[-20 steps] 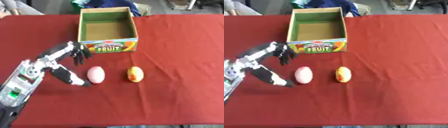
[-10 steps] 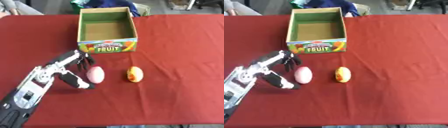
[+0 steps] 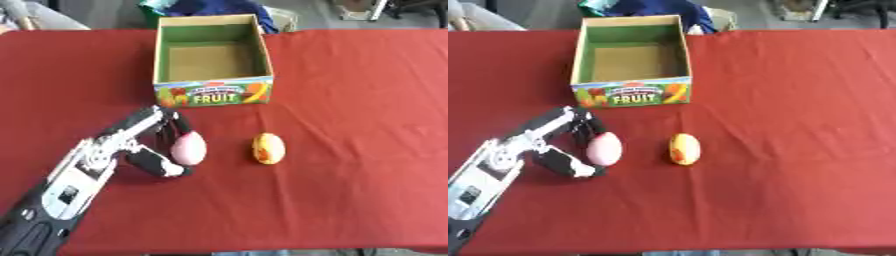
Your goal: Pick up objects on the table and place them in the box.
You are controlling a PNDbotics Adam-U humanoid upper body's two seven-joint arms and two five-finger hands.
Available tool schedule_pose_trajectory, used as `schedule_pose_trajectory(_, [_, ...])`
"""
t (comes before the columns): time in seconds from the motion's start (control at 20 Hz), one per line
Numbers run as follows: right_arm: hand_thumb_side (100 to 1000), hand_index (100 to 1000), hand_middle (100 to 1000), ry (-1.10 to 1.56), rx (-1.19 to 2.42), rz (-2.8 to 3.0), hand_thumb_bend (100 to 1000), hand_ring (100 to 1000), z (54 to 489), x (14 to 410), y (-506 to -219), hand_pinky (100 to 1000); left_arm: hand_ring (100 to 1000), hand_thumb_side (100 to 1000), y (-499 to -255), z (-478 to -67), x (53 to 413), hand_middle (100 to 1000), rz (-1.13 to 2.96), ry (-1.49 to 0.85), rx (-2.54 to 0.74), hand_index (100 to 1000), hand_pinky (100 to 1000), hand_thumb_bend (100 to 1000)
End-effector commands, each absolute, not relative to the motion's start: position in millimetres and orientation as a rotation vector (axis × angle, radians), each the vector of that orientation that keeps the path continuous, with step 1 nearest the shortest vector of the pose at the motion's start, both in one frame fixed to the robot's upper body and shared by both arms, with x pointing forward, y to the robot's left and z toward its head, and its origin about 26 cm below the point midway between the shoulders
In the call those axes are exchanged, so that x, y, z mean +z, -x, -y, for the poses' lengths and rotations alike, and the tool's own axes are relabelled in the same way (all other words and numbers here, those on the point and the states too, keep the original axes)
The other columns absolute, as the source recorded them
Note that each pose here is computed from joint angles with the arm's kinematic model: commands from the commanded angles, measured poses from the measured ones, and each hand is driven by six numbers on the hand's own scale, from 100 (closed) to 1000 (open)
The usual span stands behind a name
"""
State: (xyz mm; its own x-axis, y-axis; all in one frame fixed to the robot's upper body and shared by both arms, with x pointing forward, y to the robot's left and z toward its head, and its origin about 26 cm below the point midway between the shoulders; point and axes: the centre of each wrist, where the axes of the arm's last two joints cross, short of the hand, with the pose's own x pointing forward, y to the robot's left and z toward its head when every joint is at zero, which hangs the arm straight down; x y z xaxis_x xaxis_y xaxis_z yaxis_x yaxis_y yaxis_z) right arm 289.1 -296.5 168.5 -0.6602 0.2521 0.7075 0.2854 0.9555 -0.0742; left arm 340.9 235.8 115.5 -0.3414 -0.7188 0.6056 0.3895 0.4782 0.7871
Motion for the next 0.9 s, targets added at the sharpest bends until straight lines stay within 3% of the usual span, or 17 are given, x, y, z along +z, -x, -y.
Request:
schedule_pose_trajectory(0.05, [363,799,645,0.368,-0.044,2.338,100,702,296.7,173.7,-289.3,604,492,100,-343.8,-234.5,119.8,524,1.556,-0.331,-1.167,654,437,568])
schedule_pose_trajectory(0.15, [363,799,645,0.367,-0.044,2.337,100,702,296.6,173.6,-289.3,604,474,100,-344.4,-234.8,118.5,505,1.555,-0.341,-1.162,636,420,539])
schedule_pose_trajectory(0.25, [362,798,644,0.367,-0.044,2.337,100,701,296.6,173.6,-289.3,604,428,100,-344.9,-235.3,118.3,455,1.562,-0.359,-1.147,579,376,427])
schedule_pose_trajectory(0.4, [361,796,643,0.367,-0.045,2.336,100,701,296.7,173.4,-289.2,604,299,100,-345.3,-236.2,120.2,302,1.589,-0.397,-1.104,431,277,303])
schedule_pose_trajectory(0.6, [360,794,642,0.368,-0.045,2.335,100,701,297.0,173.3,-289.1,604,215,100,-342.3,-238.5,132.6,185,1.657,-0.432,-1.031,328,241,277])
schedule_pose_trajectory(0.9, [358,793,641,0.373,-0.042,2.332,100,701,297.9,172.7,-288.8,604,225,100,-336.5,-247.9,187.4,192,1.799,-0.516,-1.004,336,251,294])
